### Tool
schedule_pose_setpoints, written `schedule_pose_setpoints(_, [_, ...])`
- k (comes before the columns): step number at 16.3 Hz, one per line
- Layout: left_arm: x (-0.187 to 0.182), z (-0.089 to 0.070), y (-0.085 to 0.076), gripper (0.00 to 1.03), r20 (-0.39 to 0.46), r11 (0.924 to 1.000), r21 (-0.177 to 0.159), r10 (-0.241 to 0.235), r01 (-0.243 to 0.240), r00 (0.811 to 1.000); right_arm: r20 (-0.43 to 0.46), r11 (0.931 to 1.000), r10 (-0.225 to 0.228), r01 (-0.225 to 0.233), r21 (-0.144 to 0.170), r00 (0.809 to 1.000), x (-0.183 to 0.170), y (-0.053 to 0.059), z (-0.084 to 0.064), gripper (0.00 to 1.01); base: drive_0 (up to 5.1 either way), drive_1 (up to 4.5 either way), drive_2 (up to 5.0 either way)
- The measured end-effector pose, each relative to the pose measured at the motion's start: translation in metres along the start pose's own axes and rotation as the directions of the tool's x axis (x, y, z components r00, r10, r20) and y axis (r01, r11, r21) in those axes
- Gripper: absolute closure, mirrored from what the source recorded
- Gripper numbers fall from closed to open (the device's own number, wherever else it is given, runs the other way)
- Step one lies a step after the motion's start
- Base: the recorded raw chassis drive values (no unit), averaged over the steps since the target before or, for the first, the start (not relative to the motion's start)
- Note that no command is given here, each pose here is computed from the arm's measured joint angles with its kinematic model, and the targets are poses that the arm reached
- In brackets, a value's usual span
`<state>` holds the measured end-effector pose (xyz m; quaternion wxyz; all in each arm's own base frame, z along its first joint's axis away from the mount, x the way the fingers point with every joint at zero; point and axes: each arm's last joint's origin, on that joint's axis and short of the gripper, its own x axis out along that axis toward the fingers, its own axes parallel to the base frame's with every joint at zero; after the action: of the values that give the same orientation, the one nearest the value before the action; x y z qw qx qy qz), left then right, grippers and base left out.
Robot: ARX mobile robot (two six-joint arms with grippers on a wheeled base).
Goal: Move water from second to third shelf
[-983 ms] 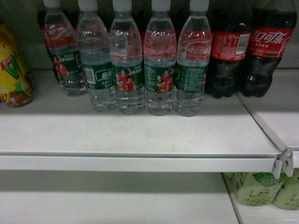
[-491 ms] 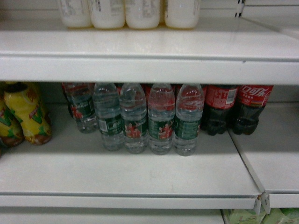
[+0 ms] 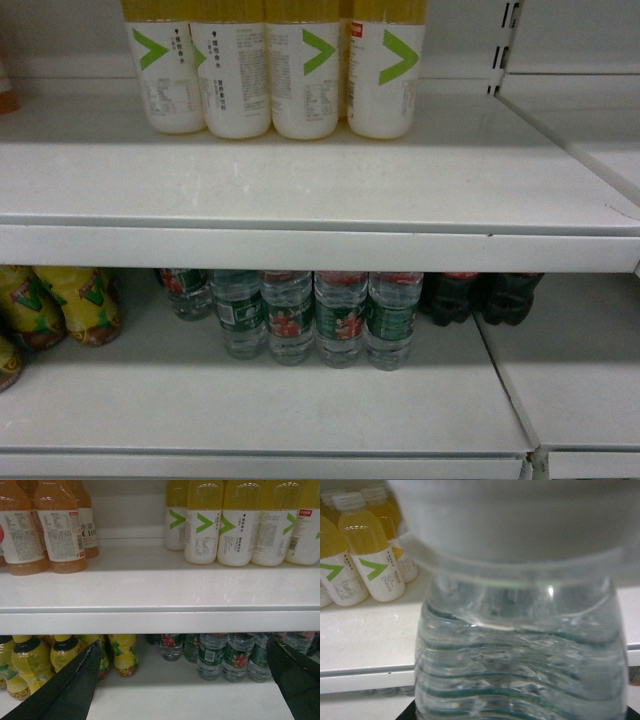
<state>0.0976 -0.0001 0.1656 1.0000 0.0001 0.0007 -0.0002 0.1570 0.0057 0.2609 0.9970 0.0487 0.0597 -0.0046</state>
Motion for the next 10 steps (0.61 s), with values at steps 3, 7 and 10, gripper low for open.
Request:
schedule_pose_setpoints(3, [0.0000,0.0000,0.0000,0.05,0.000,1.0000,0.000,0.000,0.000,1.000,0.000,1.0000,0.000,0.000,0.000,1.000,0.0000,0.0000,0.0000,0.57,0.0,0.00,0.0])
schedule_pose_setpoints(7, [0.0000,0.0000,0.0000,0.05,0.000,1.0000,0.000,0.000,0.000,1.000,-0.001,1.0000,0.000,0.000,0.000,1.000,0.0000,0.0000,-0.0001,0.57,0.0,0.00,0.0])
schedule_pose_setpoints(10, [0.0000,0.0000,0.0000,0.05,0.000,1.0000,0.000,0.000,0.000,1.000,-0.001,1.0000,0.000,0.000,0.000,1.000,0.0000,0.0000,-0.0001,0.57,0.0,0.00,0.0])
